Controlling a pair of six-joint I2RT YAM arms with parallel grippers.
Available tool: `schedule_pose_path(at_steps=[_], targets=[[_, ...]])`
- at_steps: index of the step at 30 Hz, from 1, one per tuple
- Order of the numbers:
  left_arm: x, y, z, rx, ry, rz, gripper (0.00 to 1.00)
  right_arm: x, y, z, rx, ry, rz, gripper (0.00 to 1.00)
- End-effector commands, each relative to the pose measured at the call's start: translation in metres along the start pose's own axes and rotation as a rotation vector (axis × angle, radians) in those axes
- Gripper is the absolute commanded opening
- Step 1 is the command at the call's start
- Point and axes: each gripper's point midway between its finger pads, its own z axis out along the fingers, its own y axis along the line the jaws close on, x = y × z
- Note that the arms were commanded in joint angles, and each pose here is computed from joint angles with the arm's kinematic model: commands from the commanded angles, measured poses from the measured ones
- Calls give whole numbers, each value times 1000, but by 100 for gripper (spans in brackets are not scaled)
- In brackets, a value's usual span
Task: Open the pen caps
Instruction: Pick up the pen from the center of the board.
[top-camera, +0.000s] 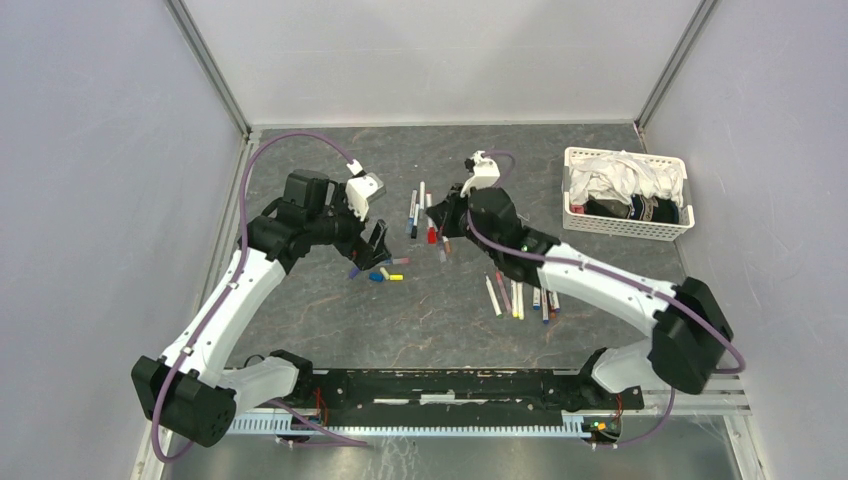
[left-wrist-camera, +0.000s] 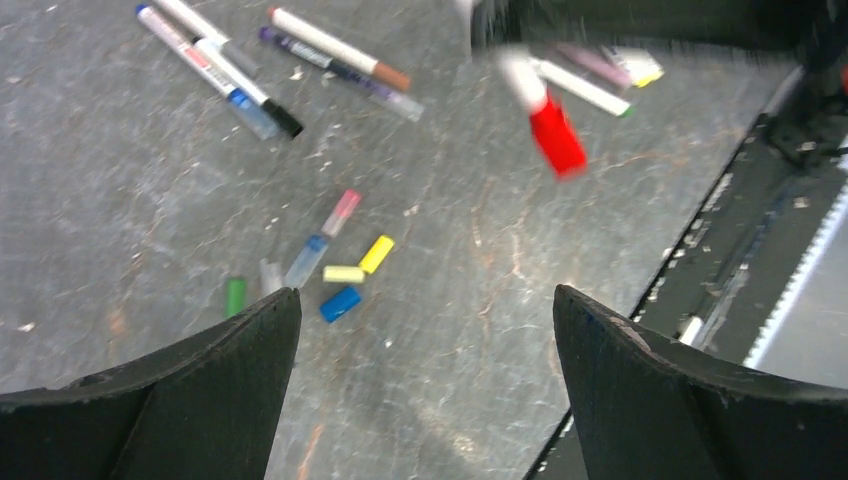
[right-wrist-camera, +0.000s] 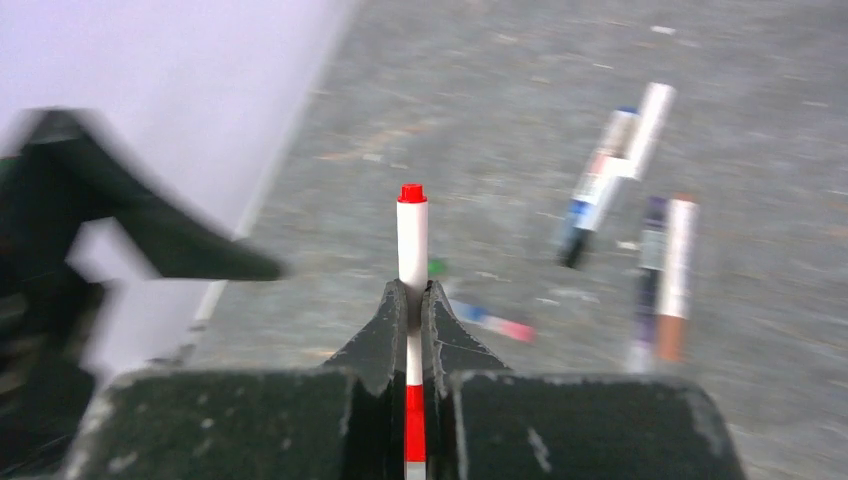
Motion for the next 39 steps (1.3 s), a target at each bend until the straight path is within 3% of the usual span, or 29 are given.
schedule_pose_path(at_steps=[1, 6, 13, 19, 24, 27, 30, 32, 36, 39], targets=[[-32, -27, -5, 137, -121, -52, 100, -28, 61, -16, -174, -188, 154, 0], [-43, -36, -10, 189, -156, -37, 98, -30, 95, -27, -231, -229, 183, 0], [-39, -43, -11, 227, -151, -32, 77, -29, 108, -36, -224, -287, 188, 0], [-38, -52, -12, 281, -156, -30, 71, -24, 110, -36, -212, -290, 178, 0], [-37, -45, -11, 240, -150, -17, 36, -23, 105, -41, -182, -300, 160, 0], [-38, -37, -11, 192, -147, -2, 3, -15, 100, -45, -150, -292, 147, 0], [-34, -26, -11, 130, -131, 46, 2, -10, 96, -47, -126, -274, 135, 0], [-28, -18, -11, 93, -114, 104, 2, -12, 95, -49, -112, -257, 133, 8], [-4, -2, -13, 29, -35, 292, 2, -34, 88, -53, -109, -174, 93, 43], [20, 2, -19, 20, 29, 481, 2, -48, 75, -55, -183, -70, 72, 54]])
